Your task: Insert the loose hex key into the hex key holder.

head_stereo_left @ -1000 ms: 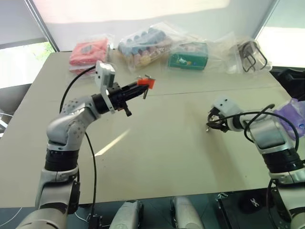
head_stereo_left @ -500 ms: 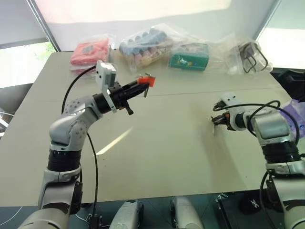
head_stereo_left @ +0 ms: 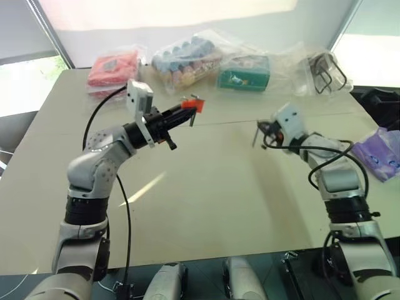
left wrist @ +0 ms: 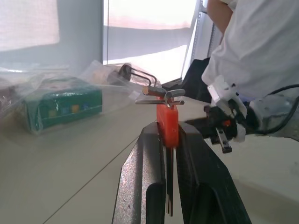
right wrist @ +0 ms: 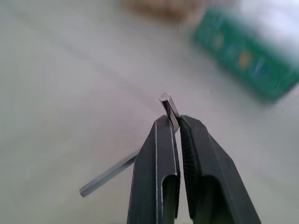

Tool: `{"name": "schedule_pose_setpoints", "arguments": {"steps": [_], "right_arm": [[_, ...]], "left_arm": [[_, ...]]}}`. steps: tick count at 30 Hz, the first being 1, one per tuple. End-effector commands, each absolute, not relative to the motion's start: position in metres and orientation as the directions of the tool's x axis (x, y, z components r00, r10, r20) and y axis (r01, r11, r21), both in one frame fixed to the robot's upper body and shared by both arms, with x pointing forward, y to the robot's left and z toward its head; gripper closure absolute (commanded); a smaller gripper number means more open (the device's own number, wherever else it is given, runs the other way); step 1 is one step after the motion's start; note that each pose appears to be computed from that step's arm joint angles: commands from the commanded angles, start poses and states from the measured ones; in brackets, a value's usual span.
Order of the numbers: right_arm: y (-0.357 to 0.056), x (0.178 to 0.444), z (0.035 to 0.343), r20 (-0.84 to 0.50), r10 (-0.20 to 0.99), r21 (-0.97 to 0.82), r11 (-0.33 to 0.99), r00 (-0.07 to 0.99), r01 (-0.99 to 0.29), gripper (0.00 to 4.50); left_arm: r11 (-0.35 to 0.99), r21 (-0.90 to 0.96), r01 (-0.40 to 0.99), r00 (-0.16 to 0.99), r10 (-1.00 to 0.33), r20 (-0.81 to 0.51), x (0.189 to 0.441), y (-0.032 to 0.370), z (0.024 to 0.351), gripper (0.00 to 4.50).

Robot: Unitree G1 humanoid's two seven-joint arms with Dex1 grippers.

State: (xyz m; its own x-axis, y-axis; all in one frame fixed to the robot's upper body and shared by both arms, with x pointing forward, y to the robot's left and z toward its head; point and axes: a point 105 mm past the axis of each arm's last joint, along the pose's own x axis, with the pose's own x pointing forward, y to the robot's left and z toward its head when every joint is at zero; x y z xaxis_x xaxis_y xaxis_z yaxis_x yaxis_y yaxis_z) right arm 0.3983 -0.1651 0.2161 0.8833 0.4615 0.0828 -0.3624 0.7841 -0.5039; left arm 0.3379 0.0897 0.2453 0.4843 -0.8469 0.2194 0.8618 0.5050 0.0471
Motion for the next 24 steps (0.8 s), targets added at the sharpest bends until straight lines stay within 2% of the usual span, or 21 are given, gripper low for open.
{"name": "schedule_pose_setpoints", "arguments": {"steps": [1, 3, 9, 17, 24], "right_arm": [[-0.130, 0.376, 0.283, 0.455, 0.507, -0.562, 0.801, 0.732, -0.205, 4.45], [-0.108, 0.363, 0.299, 0.561, 0.537, -0.566, 0.804, 0.630, -0.182, 4.45], [-0.087, 0.347, 0.340, 0.661, 0.583, -0.586, 0.794, 0.473, -0.160, 4.45], [-0.090, 0.340, 0.374, 0.655, 0.638, -0.646, 0.751, 0.406, -0.137, 4.45], [-0.085, 0.339, 0.374, 0.592, 0.701, -0.704, 0.690, 0.399, -0.168, 4.45]], "left_arm": [[0.494, 0.090, 0.865, 0.456, -0.848, 0.270, 0.335, 0.085, 0.262, 4.38], [0.500, 0.098, 0.860, 0.455, -0.841, 0.293, 0.338, 0.083, 0.267, 4.38], [0.542, 0.151, 0.827, 0.442, -0.791, 0.423, 0.342, 0.077, 0.291, 4.38], [0.565, 0.195, 0.802, 0.428, -0.770, 0.474, 0.343, 0.065, 0.284, 4.38], [0.571, 0.194, 0.798, 0.424, -0.761, 0.492, 0.343, 0.061, 0.281, 4.38]]}}
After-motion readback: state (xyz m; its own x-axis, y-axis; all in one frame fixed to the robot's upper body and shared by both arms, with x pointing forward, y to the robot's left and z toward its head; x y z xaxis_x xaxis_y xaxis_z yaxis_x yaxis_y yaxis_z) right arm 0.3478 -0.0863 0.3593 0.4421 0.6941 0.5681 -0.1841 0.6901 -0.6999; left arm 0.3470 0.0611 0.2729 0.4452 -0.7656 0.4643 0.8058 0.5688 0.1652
